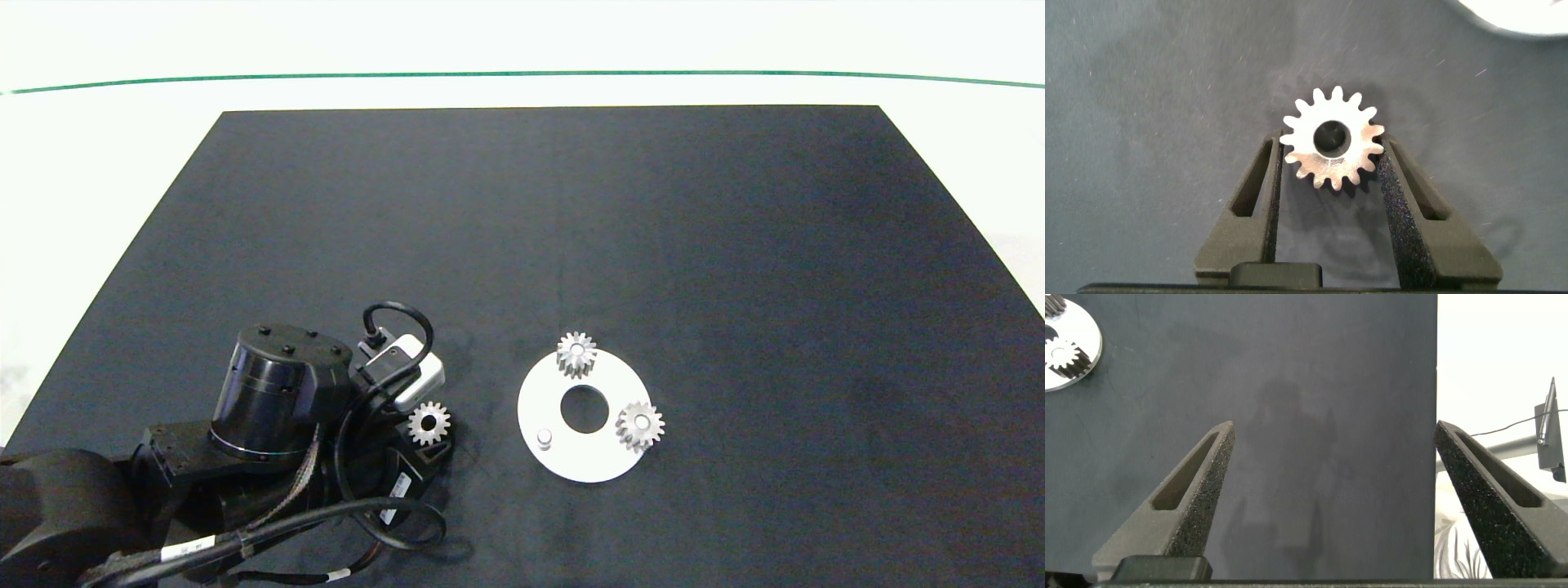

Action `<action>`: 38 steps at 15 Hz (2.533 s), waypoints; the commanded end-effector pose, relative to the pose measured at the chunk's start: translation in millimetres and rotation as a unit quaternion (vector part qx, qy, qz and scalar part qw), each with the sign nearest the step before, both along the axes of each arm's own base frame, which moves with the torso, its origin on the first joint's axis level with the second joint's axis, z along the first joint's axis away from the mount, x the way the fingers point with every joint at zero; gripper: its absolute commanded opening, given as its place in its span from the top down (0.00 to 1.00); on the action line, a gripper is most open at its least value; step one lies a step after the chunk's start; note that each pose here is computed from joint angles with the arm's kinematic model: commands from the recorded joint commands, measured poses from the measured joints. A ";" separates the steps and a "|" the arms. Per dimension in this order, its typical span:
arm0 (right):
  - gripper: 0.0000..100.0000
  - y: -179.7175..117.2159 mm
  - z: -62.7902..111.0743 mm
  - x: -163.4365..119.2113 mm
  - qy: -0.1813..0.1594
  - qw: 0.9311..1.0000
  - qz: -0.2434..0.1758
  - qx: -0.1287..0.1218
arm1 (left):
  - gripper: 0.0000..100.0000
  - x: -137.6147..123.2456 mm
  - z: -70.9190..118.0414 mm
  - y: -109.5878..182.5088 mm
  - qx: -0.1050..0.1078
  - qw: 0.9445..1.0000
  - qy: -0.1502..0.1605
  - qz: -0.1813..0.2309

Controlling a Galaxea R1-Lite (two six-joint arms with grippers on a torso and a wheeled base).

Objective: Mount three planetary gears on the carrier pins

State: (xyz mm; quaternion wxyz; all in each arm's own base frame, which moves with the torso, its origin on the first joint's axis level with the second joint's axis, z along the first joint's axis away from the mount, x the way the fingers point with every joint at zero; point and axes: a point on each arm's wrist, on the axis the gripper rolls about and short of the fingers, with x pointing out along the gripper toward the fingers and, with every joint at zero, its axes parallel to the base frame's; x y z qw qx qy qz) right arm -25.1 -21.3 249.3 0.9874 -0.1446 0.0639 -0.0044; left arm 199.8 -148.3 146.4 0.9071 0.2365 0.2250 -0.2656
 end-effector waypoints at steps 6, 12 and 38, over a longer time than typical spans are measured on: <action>0.00 0.3 -1.3 0.9 0.004 1.000 0.000 -0.003 | 0.90 -38.9 38.0 -12.2 -0.065 0.995 -0.048 -0.062; 0.00 1.4 -1.4 3.5 0.010 1.000 0.001 -0.006 | 0.90 -48.1 29.9 -33.7 -0.029 0.996 -0.028 -0.083; 0.00 -0.8 -0.7 0.3 0.004 1.000 0.014 -0.005 | 0.90 -16.6 26.4 -97.7 0.048 0.995 -0.023 -0.085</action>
